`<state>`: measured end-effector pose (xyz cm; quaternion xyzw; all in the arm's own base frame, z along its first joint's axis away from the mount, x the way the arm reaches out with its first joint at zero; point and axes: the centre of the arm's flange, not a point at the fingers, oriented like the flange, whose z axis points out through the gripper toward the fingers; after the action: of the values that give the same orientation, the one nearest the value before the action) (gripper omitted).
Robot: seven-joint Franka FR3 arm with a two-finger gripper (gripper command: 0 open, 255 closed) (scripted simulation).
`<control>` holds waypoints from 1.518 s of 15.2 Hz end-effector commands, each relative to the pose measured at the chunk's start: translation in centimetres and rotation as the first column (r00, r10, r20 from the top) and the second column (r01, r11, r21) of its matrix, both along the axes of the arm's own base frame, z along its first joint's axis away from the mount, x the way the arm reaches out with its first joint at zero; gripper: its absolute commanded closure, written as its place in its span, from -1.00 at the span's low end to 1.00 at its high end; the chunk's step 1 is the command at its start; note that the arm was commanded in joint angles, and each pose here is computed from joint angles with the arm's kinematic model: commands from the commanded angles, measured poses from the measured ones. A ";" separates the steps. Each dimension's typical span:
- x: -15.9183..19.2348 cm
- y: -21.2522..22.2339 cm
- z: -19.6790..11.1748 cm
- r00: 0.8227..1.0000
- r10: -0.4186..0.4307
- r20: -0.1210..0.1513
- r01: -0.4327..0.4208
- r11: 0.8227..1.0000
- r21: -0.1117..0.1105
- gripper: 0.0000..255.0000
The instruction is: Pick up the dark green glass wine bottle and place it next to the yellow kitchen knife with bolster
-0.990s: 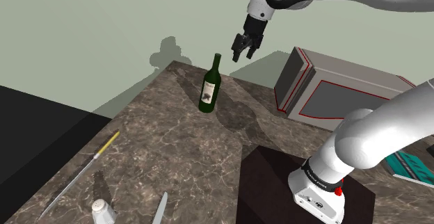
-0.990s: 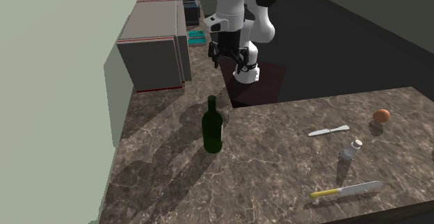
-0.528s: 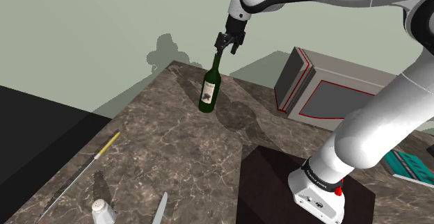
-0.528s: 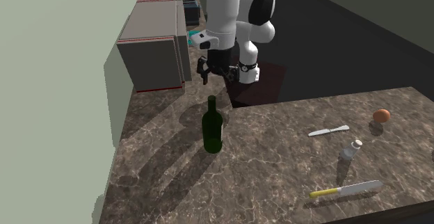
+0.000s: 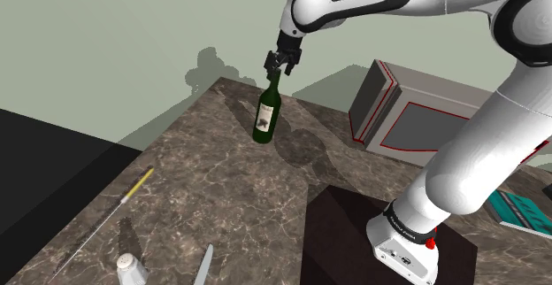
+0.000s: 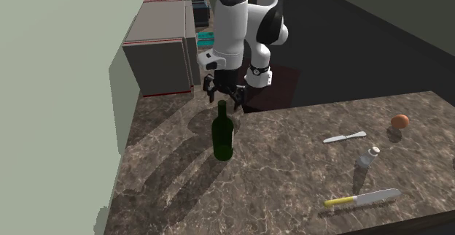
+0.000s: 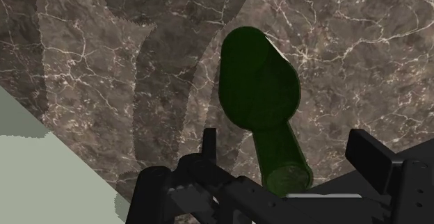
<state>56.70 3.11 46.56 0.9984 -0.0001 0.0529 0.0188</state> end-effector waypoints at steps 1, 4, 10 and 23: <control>0.1 0.0 -0.8 1.000 0.000 0.001 0.000 1.000 0.000 -1.00; 0.1 0.0 -0.8 1.000 0.000 0.001 0.000 1.000 0.000 -1.00; 0.1 0.0 -0.8 1.000 0.000 0.001 0.000 1.000 0.000 1.00; 0.1 0.0 1.3 1.000 0.000 0.001 0.000 1.000 0.000 1.00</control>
<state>56.84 3.07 47.27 0.9984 -0.0001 0.0531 0.0188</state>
